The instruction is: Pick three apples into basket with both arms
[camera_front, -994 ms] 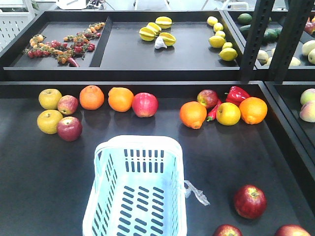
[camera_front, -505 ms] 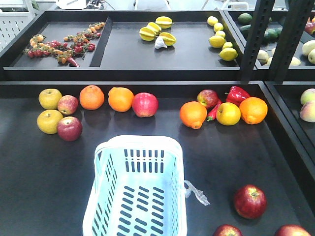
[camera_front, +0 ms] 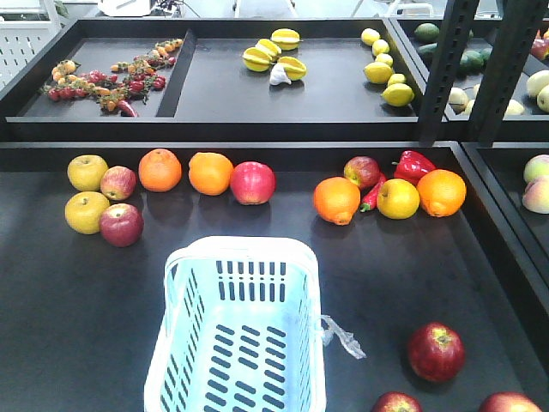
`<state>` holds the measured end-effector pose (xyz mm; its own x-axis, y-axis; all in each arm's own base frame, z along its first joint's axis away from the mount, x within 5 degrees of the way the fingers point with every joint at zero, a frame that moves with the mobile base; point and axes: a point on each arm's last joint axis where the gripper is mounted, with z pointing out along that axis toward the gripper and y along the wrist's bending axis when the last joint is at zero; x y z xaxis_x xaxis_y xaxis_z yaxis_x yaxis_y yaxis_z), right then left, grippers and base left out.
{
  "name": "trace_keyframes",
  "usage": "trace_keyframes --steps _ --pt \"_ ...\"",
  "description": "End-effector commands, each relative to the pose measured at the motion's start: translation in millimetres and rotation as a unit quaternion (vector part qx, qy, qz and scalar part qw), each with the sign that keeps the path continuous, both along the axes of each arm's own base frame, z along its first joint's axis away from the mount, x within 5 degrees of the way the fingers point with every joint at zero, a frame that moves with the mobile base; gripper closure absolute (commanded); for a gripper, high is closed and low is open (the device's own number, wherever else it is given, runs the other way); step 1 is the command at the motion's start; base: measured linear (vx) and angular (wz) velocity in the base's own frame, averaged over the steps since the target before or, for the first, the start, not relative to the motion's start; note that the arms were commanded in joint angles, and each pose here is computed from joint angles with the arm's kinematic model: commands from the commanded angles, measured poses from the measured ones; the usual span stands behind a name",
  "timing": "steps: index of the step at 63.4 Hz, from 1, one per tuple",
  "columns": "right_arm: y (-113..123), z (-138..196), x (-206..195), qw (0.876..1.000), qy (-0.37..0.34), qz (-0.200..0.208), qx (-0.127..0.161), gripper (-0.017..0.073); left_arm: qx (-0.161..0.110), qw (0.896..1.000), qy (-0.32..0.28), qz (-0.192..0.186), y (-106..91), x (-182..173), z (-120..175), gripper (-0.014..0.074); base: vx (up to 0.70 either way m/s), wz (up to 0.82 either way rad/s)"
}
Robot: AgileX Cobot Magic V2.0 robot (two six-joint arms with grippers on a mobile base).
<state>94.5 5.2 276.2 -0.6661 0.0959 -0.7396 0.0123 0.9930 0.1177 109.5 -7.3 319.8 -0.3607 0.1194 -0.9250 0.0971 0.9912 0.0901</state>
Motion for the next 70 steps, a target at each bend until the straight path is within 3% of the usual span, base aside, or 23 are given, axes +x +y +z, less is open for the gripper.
trace_keyframes --steps 1,18,25,35,53,62,70 --pt "-0.9 16.6 17.0 0.998 0.036 0.038 -0.037 0.0568 -0.005 0.999 -0.042 0.000 -0.2 2.4 13.0 0.0001 0.00 0.00" --pt "-0.9 4.1 35.6 0.987 0.115 0.094 -0.069 0.0553 -0.005 0.999 -0.042 0.000 -0.2 2.4 13.0 0.0001 0.00 0.00" --pt "2.2 1.4 37.3 0.984 0.127 0.114 -0.060 0.0506 -0.005 0.999 -0.042 0.000 -0.2 2.4 13.0 0.0001 0.00 0.00" --pt "3.2 0.9 37.4 0.982 0.129 0.126 -0.063 0.0345 -0.005 0.999 -0.042 0.000 -0.2 2.4 13.0 0.0001 0.00 0.00" --pt "2.9 0.9 37.4 0.981 0.128 0.128 -0.066 -0.0051 -0.005 0.999 -0.042 0.000 -0.2 2.4 13.0 0.0001 0.00 0.00" --pt "3.8 1.6 38.4 0.980 0.119 0.140 -0.072 -0.0086 -0.005 0.999 -0.042 0.000 -0.2 2.4 13.0 0.0001 0.00 0.00" --pt "14.4 2.6 41.7 0.967 0.092 0.214 -0.104 -0.0066 -0.005 0.999 -0.042 0.000 -0.2 2.4 13.0 0.0001 0.00 0.00"
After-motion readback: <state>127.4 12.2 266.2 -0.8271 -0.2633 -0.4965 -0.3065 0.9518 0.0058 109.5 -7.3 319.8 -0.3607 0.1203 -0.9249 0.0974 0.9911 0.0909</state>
